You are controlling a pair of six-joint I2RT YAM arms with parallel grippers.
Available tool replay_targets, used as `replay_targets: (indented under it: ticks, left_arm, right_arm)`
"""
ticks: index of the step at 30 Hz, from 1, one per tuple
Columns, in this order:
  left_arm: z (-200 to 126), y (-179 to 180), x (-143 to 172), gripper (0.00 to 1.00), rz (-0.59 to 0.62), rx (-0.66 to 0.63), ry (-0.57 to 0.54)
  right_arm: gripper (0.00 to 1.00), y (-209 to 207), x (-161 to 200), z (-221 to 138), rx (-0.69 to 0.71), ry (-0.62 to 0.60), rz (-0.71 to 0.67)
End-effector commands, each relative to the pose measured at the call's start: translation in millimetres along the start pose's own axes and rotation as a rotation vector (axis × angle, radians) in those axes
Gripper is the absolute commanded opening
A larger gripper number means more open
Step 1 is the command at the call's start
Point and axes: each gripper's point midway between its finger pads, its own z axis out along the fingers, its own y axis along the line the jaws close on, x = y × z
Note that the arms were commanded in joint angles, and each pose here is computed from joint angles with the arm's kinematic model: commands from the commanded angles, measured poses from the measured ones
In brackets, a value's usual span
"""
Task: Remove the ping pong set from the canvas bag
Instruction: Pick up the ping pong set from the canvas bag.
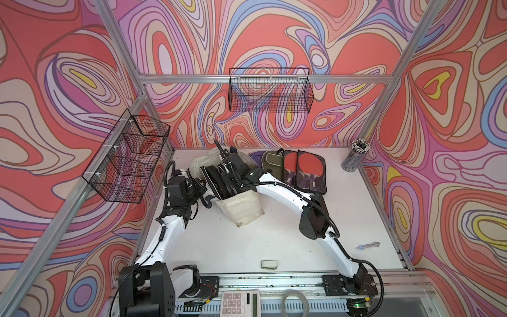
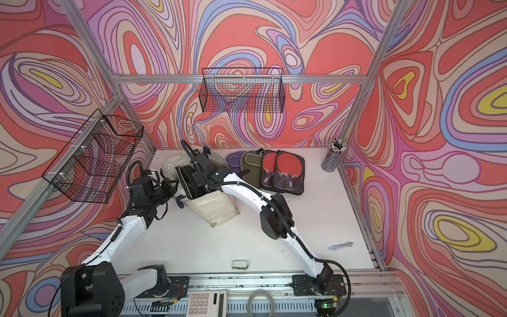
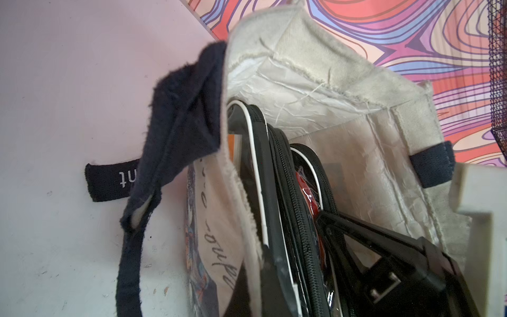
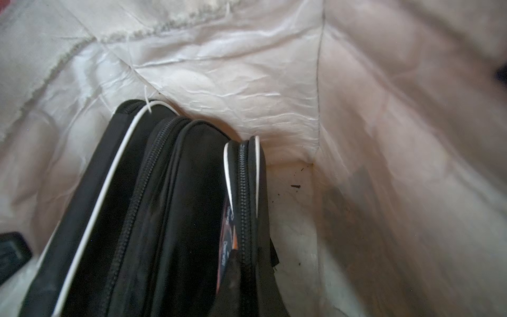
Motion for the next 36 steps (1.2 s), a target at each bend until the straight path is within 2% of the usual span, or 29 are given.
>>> replay_targets:
  ticks: [1,7,29,36]
  left_arm:
    - [-3,0,-2,0.0,-0.003,0.006,-0.014]
    - [-3,1,-1,0.0,0.0,0.004,-0.013]
    - [-2,1,-1,0.0,-0.001,0.003,-0.01]
    - [-2,1,-1,0.0,0.002,0.002,-0.011]
  right_arm:
    - [0.0,-6,2,-10,0.021,0.034,-0.016]
    - [0.0,-1,-35,-39,-0.015,-0.047,0.015]
    - [0.0,2,-112,-124,-0.088,-0.249,0.083]
    - [0.0,-2,-146,-176,-0.111,-0.349,0.108]
